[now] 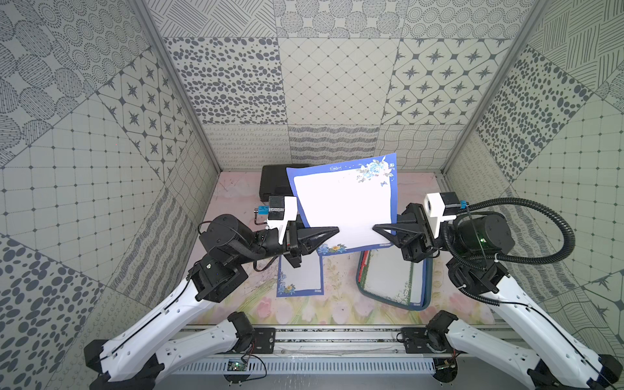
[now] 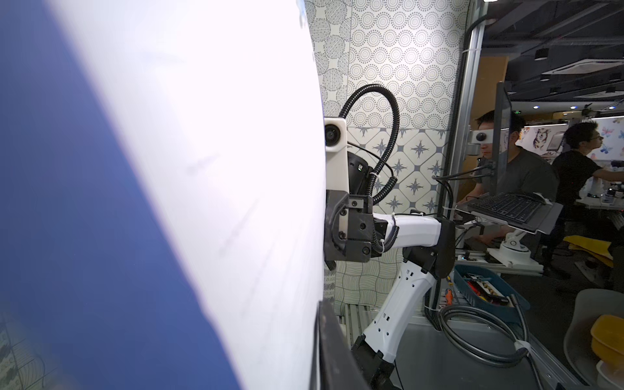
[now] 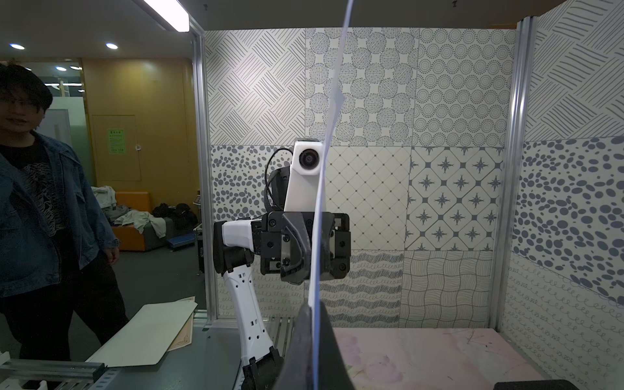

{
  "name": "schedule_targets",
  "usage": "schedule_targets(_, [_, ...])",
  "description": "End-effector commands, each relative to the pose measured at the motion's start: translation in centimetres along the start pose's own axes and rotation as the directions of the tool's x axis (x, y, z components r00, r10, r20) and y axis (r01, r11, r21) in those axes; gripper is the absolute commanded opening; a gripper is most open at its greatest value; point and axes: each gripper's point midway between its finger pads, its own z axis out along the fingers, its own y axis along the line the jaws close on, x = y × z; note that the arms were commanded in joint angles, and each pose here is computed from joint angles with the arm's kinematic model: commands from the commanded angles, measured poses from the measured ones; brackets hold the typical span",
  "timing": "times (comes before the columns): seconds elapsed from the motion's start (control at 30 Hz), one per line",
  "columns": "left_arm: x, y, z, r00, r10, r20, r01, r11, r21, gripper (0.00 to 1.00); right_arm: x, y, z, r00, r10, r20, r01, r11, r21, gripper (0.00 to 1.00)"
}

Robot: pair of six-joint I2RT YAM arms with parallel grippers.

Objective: Take out the stationery paper from the storage box
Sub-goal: Place the stationery paper at the center of the board.

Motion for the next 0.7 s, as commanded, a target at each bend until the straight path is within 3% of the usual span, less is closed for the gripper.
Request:
schedule_targets(0.0, [-2.3,0.2,-0.5,0.994,0.032,0.102,-0.028,0.999,-0.044,0.05,-0.8,0.3,-0.4,0.999,-0.040,0.035,0.039,0.999,0.023,0.00])
schedule_targets(0.07, [-2.3,0.1,-0.5,0.995,0.031,0.098,-0.028,0.999,-0.037,0.00,-0.7,0.2,-0.4,0.999,-0.038,0.034,0.037,0.999,0.026,0.00])
schedule_targets(0.27, [-2.0,0.4,-0.6,0.995,0.032,0.093,-0.027,0.998,-0.056,0.00,-0.6,-0.3,-0.4,0.998,-0.043,0.039,0.041,0.998,0.051,0.00])
schedule_targets(0.4, [-1.7,2.2,-0.7,0.997,0.018,0.076,-0.006,0.988,-0.152,0.00,-0.3,-1.1,-0.6,0.998,-0.051,0.024,0.049,0.994,0.102,0.02])
schedule_targets(0.53, [-0.5,4.9,-0.6,1.000,-0.026,0.005,0.026,0.956,-0.292,0.00,0.2,-1.8,-1.0,0.999,-0.054,0.003,0.053,0.987,0.153,0.21])
schedule_targets(0.6, [0.3,5.7,-0.4,0.999,-0.048,-0.025,0.038,0.945,-0.324,0.00,0.2,-1.8,-1.1,0.998,-0.057,-0.002,0.057,0.985,0.163,0.47])
schedule_targets(0.67, [1.0,6.0,0.0,0.997,-0.061,-0.047,0.042,0.945,-0.325,0.00,0.3,-1.8,-1.2,0.998,-0.056,-0.005,0.056,0.984,0.171,0.66])
